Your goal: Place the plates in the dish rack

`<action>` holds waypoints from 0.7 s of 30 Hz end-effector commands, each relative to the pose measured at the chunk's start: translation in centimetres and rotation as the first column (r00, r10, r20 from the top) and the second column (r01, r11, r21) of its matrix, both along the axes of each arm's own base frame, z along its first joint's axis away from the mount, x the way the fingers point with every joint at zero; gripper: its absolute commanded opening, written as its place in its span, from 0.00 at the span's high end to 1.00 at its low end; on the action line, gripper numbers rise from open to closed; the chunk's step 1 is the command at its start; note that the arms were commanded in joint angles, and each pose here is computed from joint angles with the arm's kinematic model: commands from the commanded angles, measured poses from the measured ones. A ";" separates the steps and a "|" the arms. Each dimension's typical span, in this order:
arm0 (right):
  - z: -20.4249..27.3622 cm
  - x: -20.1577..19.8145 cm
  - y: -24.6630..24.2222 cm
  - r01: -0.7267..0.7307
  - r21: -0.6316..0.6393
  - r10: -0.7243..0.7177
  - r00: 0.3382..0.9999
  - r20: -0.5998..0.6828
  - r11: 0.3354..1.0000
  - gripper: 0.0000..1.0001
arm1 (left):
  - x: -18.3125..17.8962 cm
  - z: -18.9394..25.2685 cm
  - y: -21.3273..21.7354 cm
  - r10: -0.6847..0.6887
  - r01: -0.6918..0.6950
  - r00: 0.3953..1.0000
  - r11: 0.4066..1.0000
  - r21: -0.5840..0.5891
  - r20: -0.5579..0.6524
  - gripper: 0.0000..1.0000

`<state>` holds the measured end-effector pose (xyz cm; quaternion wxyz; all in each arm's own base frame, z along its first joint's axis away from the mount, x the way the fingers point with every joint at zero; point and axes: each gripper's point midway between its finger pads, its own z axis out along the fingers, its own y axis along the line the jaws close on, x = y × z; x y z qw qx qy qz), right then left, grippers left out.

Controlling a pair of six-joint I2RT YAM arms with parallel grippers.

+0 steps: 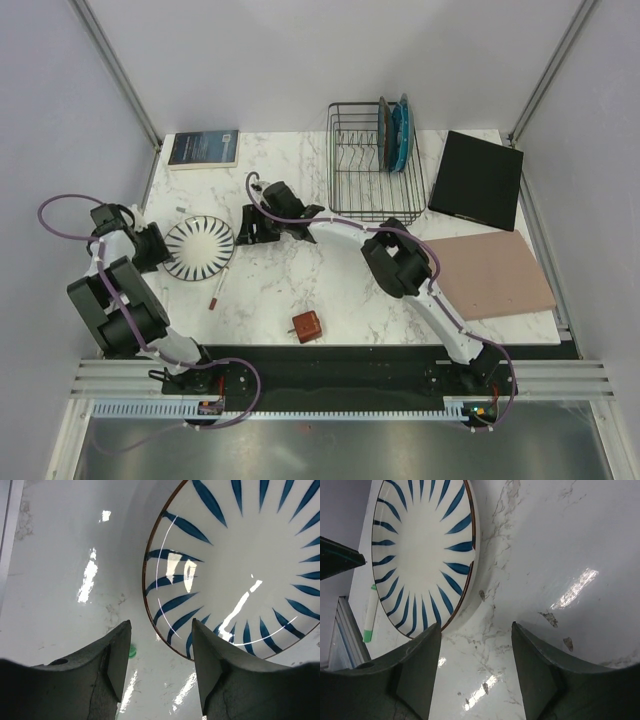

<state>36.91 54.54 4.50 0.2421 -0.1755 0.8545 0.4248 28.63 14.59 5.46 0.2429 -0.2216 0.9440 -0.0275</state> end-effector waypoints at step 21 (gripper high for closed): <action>-4.0 -2.6 4.3 0.019 0.153 0.018 0.971 -0.236 0.988 0.34 | 3.5 -4.3 -1.2 -0.050 0.053 0.998 0.993 -0.107 0.028 0.62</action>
